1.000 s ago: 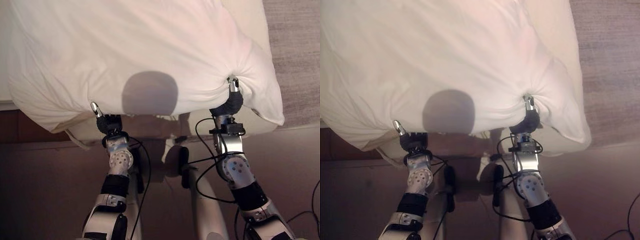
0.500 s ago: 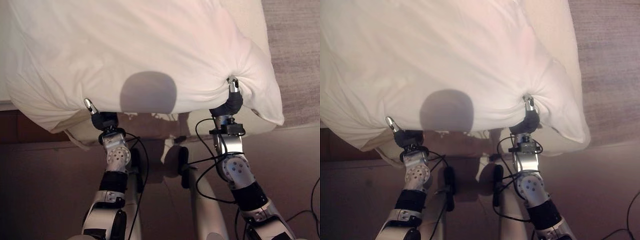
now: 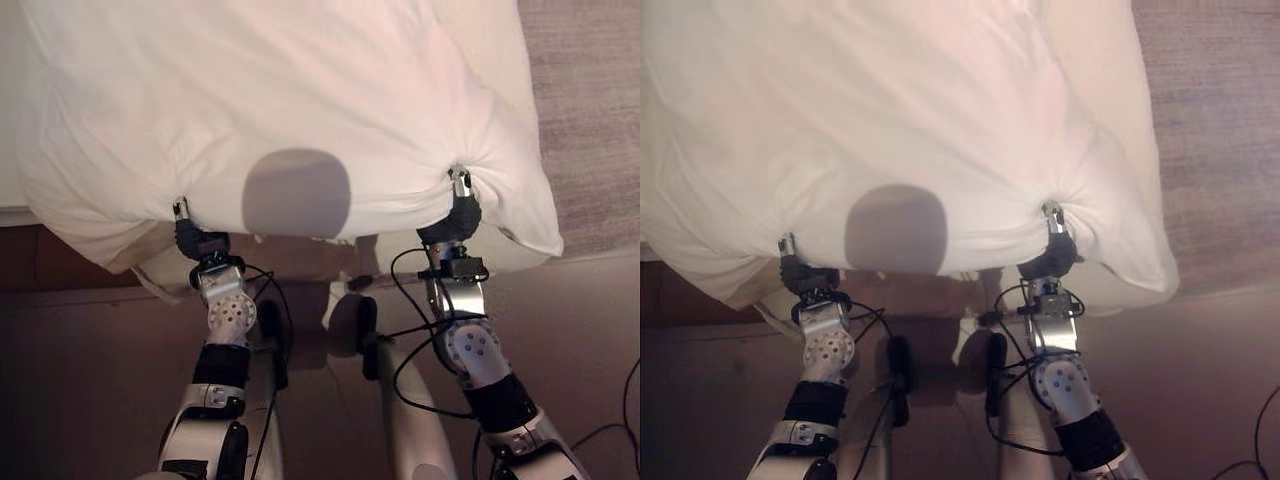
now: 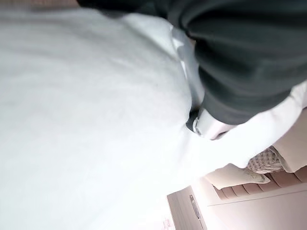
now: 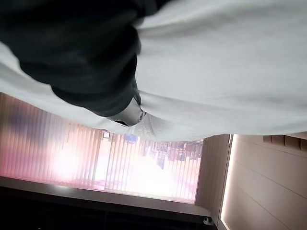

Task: Make the bed

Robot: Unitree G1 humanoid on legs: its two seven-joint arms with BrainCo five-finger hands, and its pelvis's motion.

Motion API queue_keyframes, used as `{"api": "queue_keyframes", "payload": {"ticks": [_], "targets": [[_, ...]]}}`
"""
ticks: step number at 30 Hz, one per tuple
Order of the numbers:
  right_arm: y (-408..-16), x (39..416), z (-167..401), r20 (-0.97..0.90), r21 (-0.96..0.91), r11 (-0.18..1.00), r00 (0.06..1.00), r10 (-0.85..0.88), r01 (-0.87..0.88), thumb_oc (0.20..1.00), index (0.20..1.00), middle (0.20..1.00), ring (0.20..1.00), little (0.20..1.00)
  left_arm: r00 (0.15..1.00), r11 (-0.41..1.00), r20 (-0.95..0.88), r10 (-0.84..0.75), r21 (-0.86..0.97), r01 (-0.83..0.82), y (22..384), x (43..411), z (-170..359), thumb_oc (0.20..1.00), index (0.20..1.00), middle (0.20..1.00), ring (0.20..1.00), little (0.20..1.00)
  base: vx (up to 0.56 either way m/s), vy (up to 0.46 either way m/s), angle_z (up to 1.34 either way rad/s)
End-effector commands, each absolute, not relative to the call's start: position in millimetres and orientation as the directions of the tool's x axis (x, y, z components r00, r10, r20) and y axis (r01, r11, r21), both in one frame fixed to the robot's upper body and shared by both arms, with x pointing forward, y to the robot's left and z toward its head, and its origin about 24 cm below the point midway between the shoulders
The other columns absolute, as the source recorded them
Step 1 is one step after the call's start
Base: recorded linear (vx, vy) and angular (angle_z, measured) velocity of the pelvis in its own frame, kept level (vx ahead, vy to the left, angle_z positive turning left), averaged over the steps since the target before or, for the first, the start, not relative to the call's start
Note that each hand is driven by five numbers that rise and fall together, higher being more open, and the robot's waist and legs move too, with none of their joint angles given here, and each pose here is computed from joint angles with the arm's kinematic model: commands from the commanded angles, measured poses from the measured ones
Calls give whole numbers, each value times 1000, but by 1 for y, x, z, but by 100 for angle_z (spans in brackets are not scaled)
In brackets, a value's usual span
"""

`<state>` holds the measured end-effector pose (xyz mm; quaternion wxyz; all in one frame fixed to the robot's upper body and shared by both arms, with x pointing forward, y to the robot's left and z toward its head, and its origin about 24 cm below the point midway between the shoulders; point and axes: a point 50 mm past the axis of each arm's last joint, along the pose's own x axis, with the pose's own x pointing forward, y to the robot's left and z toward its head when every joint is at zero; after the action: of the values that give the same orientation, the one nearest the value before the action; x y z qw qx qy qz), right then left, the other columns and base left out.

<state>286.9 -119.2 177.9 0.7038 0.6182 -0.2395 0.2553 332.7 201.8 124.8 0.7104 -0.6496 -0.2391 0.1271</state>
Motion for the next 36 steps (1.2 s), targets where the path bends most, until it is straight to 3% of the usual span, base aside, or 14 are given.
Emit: {"api": "queue_keyframes", "payload": {"ticks": [1, 2, 10, 11, 18, 22, 29, 36], "targets": [[-155, 270, 194, 752, 655, 198, 653, -86, -729, 200, 200, 200, 200, 200, 776, 268, 307, 551, -946, 183, 226, 325, 144, 200, 200, 200, 200, 200, 11, -117, -14], [-163, 274, 182, 699, 711, 227, 705, -121, -666, 200, 200, 200, 200, 200, 770, 274, 290, 568, -949, 155, 231, 321, 140, 200, 200, 200, 200, 200, 11, -119, -15], [-199, 277, 149, 516, 844, 329, 809, -281, -424, 200, 200, 200, 200, 200, 733, 298, 218, 645, -954, 22, 249, 298, 124, 200, 200, 200, 200, 200, -15, -172, -5], [-211, 279, 137, 439, 877, 359, 836, -331, -318, 200, 200, 200, 200, 200, 696, 291, 195, 691, -957, -21, 257, 289, 121, 200, 200, 200, 200, 200, -55, -92, 11], [-228, 285, 105, 242, 945, 312, 849, -471, -96, 200, 200, 200, 200, 200, 610, 232, 129, 782, -968, -92, 271, 276, 119, 200, 200, 200, 200, 200, -61, 130, 7], [-231, 284, 97, 204, 953, 298, 848, -490, -57, 200, 200, 200, 200, 200, 637, 242, 146, 757, -968, -66, 264, 281, 120, 200, 200, 200, 200, 200, -85, 503, 0], [-237, 273, 59, 112, 948, 314, 869, -483, 52, 200, 200, 200, 200, 200, 764, 399, 271, 586, -917, 20, 229, 294, 126, 200, 200, 200, 200, 200, 41, 609, 42], [-227, 276, 25, 36, 937, 335, 926, -375, 99, 200, 200, 200, 200, 200, 797, 458, 260, 545, -889, -24, 220, 289, 119, 200, 200, 200, 200, 200, 43, 360, -7]]}}
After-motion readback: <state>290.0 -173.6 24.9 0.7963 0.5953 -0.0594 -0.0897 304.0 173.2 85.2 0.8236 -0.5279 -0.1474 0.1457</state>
